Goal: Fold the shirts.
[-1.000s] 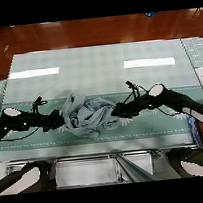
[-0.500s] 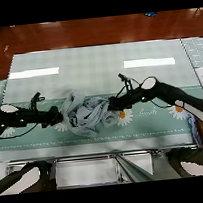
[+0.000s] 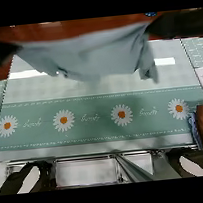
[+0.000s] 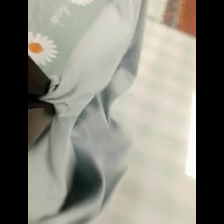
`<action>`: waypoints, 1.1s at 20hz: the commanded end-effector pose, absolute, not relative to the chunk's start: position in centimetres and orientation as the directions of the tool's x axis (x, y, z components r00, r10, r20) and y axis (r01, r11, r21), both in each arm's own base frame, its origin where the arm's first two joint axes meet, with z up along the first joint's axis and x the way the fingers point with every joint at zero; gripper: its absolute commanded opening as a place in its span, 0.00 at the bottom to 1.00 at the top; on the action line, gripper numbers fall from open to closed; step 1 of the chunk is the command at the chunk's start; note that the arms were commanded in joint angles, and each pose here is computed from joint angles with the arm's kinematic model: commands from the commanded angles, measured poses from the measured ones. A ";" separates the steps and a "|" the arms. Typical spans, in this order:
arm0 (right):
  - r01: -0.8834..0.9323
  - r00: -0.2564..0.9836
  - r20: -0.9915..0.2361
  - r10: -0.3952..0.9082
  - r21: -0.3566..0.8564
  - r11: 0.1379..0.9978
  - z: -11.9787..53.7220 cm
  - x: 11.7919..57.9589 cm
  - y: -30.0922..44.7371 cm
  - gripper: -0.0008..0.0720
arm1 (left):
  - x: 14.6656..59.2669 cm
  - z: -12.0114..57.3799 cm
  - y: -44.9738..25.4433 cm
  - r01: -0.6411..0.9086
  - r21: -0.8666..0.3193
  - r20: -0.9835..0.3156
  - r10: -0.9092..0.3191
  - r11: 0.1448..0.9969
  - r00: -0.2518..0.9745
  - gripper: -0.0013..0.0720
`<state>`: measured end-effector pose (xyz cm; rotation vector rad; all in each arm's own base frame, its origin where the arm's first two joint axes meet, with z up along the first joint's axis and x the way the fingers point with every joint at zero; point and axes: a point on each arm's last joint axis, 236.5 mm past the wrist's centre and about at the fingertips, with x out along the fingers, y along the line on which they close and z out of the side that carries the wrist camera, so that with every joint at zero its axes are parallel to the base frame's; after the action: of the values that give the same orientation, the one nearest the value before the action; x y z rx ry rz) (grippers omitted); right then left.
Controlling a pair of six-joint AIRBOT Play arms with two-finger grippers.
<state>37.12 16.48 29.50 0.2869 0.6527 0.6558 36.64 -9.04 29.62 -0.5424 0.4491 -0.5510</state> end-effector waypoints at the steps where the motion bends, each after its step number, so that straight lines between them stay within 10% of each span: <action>1: -0.519 0.729 -0.399 0.557 0.210 0.829 39.5 31.3 13.3 0.05 | 30.5 46.6 -9.5 0.522 -0.347 0.090 -0.526 0.779 0.846 0.04; 13: -0.488 0.851 -0.213 0.481 0.019 0.872 46.5 15.2 11.3 0.05 | 11.6 52.3 -14.7 0.538 0.007 0.210 -0.528 0.843 0.823 0.04; 22: -0.596 0.662 -0.396 0.637 0.237 0.767 39.0 22.0 15.1 0.05 | 19.2 41.0 -13.4 0.524 -0.269 -0.097 -0.564 0.808 0.820 0.04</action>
<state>19.44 13.06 42.47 0.0351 0.3730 0.5928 16.04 -14.12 46.11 -0.1550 0.0232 -0.5887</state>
